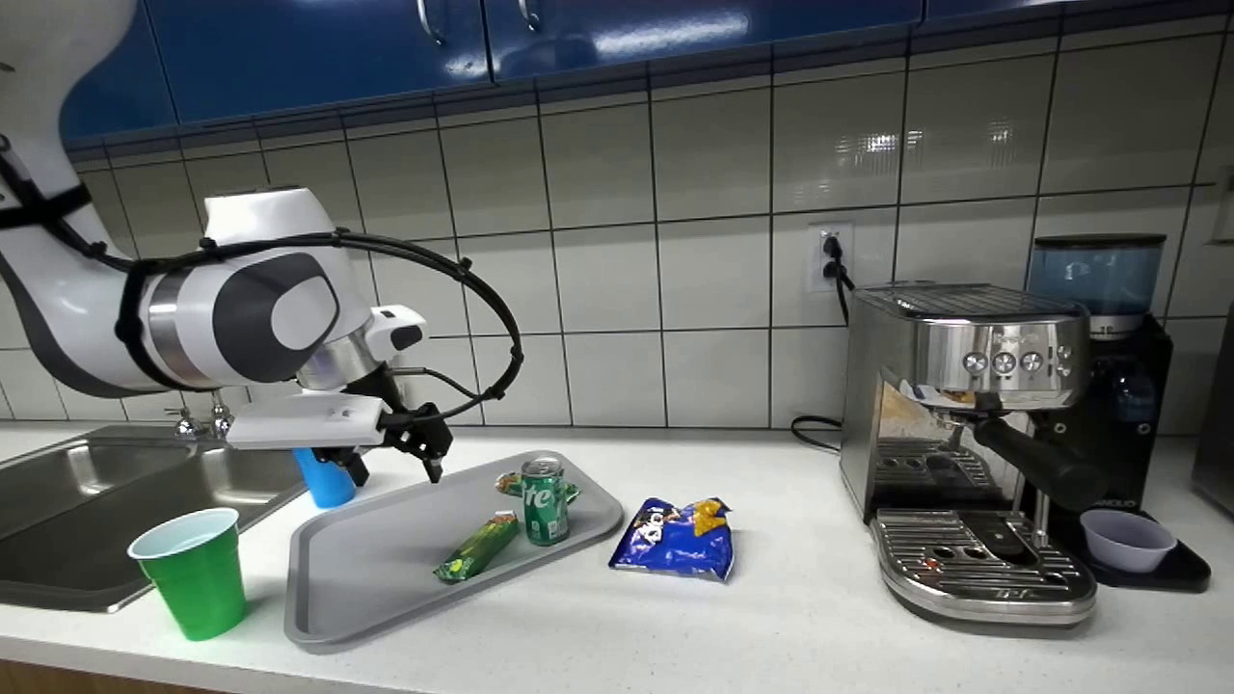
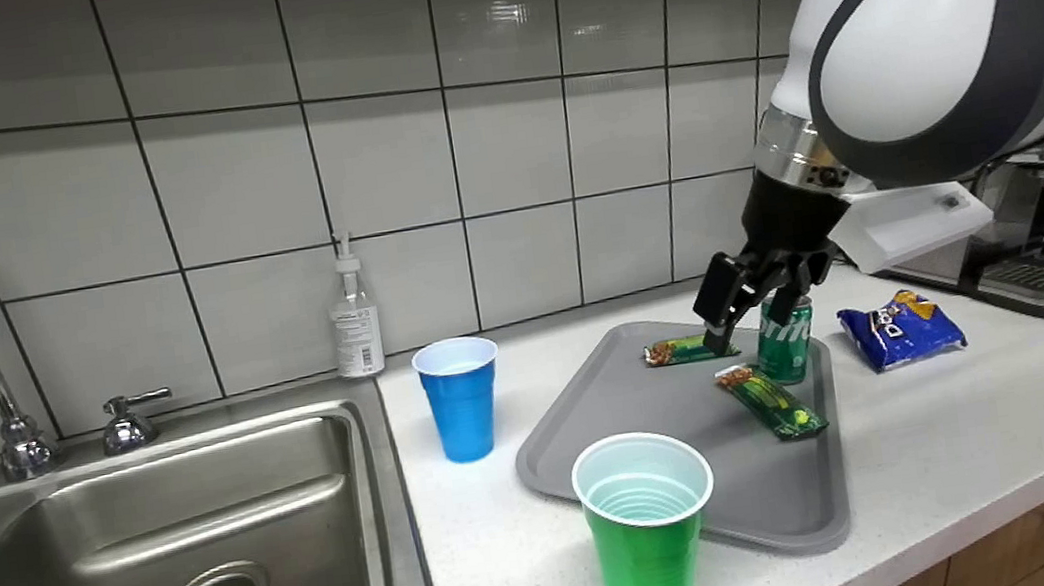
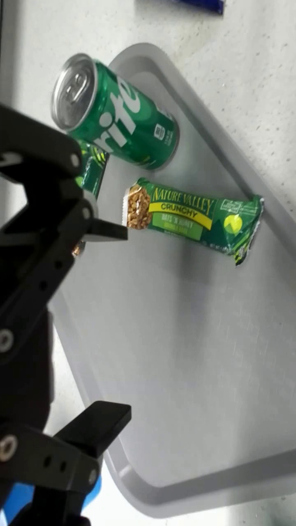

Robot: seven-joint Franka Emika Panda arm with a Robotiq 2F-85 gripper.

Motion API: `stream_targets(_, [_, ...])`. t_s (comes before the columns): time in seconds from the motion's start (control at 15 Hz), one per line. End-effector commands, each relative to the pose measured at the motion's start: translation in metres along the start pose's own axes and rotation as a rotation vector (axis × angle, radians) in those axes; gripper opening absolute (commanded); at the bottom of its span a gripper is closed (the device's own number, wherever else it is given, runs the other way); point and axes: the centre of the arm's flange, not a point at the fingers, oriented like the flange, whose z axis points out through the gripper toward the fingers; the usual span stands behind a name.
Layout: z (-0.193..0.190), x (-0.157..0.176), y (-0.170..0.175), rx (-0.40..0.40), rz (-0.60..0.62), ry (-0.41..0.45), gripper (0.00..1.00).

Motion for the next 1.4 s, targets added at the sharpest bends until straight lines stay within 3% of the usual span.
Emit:
stream_targets(0.0, [-0.027,-0.007,-0.025,0.018,-0.073,0.020,1.00])
stream_targets(0.73, [-0.050,-0.013,-0.096,0.093,-0.265,0.060,1.00])
stream_targets(1.33, [-0.055,-0.020,-0.101,0.096,-0.367,0.016,1.00])
